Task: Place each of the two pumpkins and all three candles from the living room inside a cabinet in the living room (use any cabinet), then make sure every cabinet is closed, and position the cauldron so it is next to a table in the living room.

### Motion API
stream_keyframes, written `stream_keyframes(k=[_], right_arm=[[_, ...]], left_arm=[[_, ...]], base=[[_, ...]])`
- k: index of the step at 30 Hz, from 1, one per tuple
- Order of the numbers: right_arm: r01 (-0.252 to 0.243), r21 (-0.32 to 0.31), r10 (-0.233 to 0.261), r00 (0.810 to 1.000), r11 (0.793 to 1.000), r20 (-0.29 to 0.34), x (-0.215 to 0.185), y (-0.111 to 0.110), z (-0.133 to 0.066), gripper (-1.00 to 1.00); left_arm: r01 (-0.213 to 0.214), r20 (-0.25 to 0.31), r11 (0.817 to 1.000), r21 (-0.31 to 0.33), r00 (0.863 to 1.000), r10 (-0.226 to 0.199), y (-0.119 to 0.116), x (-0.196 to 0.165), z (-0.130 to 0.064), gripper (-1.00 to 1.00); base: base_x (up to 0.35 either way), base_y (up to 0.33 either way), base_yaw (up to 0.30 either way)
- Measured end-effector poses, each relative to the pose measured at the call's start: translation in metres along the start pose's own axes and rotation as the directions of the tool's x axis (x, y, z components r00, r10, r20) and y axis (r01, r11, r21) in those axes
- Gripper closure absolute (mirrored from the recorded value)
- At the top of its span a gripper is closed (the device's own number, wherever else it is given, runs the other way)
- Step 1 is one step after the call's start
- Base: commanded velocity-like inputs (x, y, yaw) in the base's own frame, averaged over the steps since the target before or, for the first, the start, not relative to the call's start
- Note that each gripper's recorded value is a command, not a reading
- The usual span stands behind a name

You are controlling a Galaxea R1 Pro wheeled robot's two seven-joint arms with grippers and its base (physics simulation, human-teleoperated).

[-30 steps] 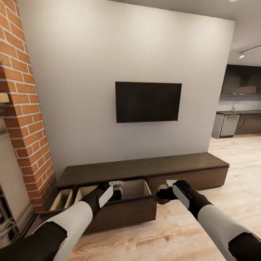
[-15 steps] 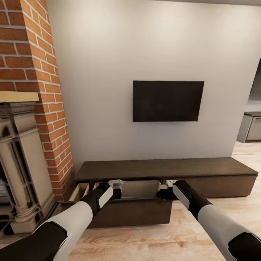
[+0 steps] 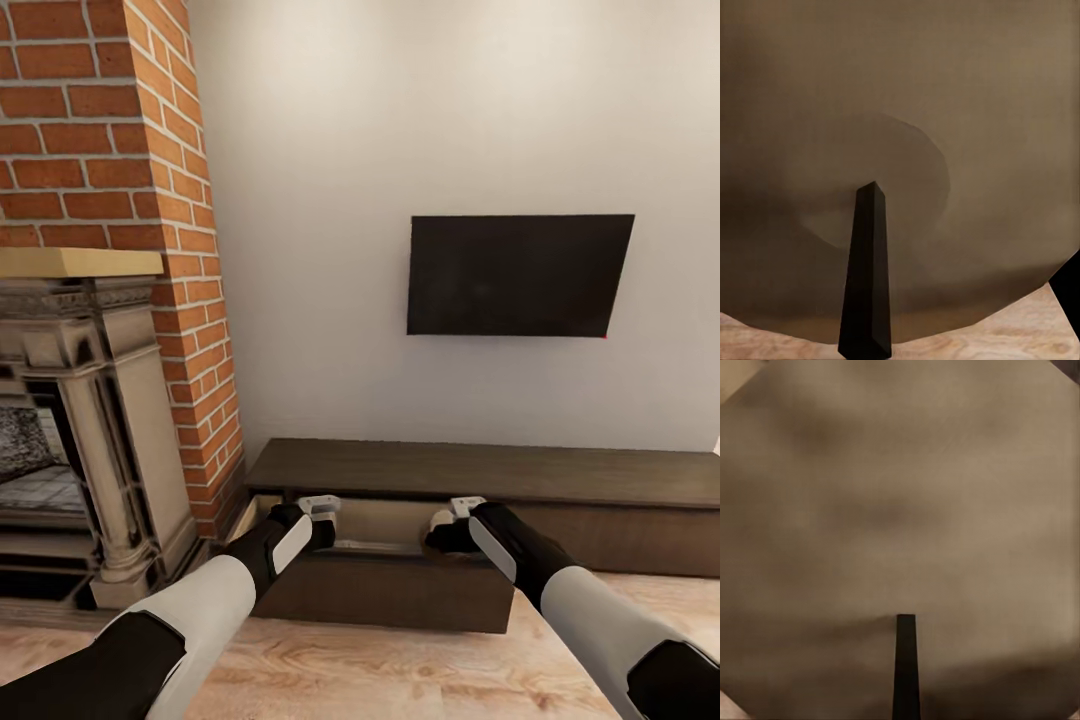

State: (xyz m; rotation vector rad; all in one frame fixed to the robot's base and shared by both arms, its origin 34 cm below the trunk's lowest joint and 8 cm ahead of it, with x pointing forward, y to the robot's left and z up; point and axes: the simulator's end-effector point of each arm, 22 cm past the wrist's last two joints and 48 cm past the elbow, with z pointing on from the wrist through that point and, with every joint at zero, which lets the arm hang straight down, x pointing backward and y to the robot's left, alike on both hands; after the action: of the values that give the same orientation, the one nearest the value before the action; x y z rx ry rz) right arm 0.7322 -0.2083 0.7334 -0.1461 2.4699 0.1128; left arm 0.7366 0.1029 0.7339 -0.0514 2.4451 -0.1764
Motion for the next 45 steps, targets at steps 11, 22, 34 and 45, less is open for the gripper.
stream_keyframes(k=[11,22,34,45], right_arm=[[-0.003,-0.001,0.004,0.999,1.0,0.05,-0.01,0.001,0.0,1.0],[-0.005,0.001,0.005,0.998,1.0,0.067,-0.013,0.001,0.001,1.0],[-0.005,0.003,0.005,0.998,1.0,0.066,-0.013,0.0,0.001,1.0],[-0.018,0.007,0.018,0.999,1.0,0.051,-0.007,-0.004,0.003,1.0]], left_arm=[[-0.003,-0.003,1.0,0.025,1.0,0.004,-0.005,0.001,0.0,1.0],[-0.003,-0.003,1.0,0.026,1.0,0.004,-0.005,0.002,0.001,1.0],[-0.004,-0.006,1.0,0.026,1.0,0.004,-0.005,0.003,0.001,1.0],[-0.005,-0.007,1.0,0.026,1.0,0.005,-0.005,0.003,0.001,1.0]], base=[[0.167,-0.097,0.019],[0.088,-0.082,0.0],[0.119,-0.001,0.0],[0.263,0.0,0.0]])
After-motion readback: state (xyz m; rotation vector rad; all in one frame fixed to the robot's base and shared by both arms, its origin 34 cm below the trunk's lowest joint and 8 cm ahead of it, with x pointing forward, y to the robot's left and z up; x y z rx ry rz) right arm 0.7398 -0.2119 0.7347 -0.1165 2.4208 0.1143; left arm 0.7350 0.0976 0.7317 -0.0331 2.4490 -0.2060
